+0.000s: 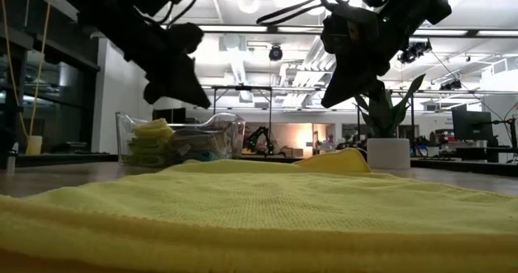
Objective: Fold microfiber towels
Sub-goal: Fold the yellow towel
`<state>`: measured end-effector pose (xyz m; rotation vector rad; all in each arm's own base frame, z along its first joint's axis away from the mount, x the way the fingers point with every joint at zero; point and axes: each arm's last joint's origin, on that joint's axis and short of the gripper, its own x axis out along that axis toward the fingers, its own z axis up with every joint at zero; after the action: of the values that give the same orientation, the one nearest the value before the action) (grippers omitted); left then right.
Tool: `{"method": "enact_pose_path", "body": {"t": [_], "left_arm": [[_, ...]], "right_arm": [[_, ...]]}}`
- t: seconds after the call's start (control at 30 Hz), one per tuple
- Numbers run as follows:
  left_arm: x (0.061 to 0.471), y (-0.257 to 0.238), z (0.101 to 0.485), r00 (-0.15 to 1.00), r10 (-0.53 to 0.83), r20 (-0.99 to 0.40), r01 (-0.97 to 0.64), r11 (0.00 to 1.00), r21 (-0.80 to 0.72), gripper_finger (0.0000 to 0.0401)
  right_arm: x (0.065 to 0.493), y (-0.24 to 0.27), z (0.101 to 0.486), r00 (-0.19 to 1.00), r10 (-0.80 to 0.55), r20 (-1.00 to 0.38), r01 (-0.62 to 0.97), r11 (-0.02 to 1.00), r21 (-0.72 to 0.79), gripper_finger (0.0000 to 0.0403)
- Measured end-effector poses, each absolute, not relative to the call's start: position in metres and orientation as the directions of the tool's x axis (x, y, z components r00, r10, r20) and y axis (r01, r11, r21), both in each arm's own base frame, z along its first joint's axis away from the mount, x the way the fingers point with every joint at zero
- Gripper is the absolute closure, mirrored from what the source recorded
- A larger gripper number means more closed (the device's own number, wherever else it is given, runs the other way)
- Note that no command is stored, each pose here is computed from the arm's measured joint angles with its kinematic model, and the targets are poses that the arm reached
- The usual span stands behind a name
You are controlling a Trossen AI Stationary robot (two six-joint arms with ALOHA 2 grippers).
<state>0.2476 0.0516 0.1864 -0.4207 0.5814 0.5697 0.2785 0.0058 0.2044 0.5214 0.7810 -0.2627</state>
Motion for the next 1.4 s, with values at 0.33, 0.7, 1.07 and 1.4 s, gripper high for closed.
{"method": "enact_pose_path", "body": {"t": [0.33,0.7,1.07,1.4], "left_arm": [[0.246,0.034,0.165,0.593,0.319,-0.740,-0.557,0.826,-0.090,0.0312],[0.260,0.032,0.117,0.453,0.434,-0.779,-0.636,0.770,0.060,0.0222],[0.263,0.032,0.106,0.421,0.469,-0.776,-0.718,0.695,0.030,0.0240],[0.262,0.031,0.108,0.429,0.458,-0.778,-0.716,0.698,0.016,0.0388]], "right_arm": [[0.278,0.006,0.204,0.685,-0.035,-0.727,0.411,0.843,0.346,0.0403],[0.278,0.006,0.204,0.681,-0.035,-0.731,0.414,0.843,0.344,0.0403],[0.278,0.006,0.204,0.680,-0.035,-0.732,0.419,0.838,0.349,0.0403],[0.253,-0.002,0.189,0.431,-0.070,-0.900,0.622,0.745,0.240,0.0403]]}}
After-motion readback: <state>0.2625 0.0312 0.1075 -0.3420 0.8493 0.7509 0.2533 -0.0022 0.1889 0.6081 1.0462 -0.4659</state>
